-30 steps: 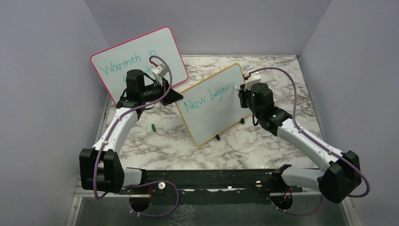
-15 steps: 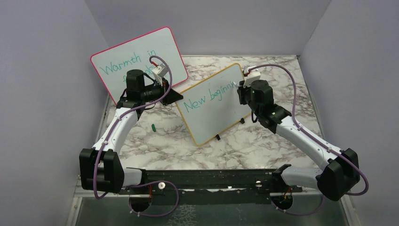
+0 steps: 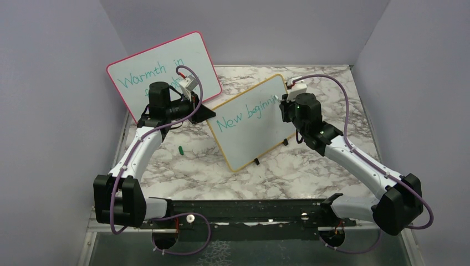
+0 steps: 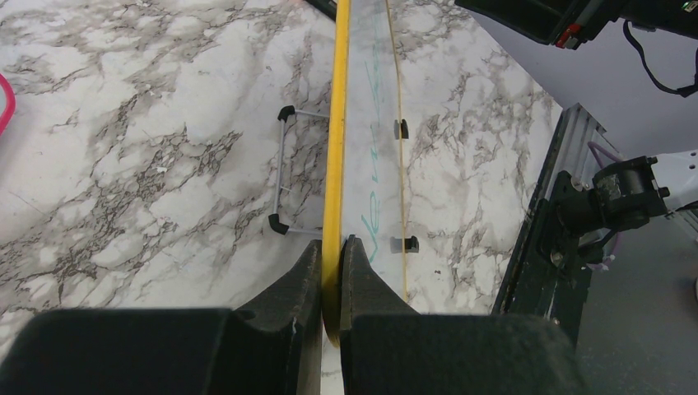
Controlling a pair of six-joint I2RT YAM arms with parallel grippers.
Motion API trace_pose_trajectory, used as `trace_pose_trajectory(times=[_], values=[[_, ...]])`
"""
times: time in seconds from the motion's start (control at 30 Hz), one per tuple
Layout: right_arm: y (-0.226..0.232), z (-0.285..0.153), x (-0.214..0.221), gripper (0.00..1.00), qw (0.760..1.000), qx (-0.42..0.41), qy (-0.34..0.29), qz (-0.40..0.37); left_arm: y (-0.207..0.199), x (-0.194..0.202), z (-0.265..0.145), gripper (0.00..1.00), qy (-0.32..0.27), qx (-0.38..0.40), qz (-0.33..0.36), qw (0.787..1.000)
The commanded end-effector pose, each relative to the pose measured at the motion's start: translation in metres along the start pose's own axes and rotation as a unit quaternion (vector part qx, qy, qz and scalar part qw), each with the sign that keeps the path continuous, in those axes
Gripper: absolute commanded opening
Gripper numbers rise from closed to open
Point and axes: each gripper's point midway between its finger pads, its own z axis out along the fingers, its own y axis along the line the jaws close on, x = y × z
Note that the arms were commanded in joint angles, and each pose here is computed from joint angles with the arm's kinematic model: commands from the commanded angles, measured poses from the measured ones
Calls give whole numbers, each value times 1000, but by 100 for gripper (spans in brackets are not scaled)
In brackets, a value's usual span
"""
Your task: Write a sentence on the whiteboard
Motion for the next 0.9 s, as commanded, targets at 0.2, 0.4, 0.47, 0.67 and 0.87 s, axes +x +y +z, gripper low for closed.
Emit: trace_pose_trajectory(times=[0.2,0.4,0.47,0.67,0.87], values=[[-9,0,15,0,1000,21,18,11,23,19,2,0,27,-45,8,999],[-8,-3,25,0,999,16,30,13,23,18,2,0,26,-47,9,999],[-8,-4,29,0,999,15,35,13,23,19,2,0,27,-47,9,999],[-9,-9,31,0,999,14,38,15,23,19,2,0,27,-47,8,998],[-16,-11,18,0,999,31,17,17,23,19,2,0,27,-48,8,998]])
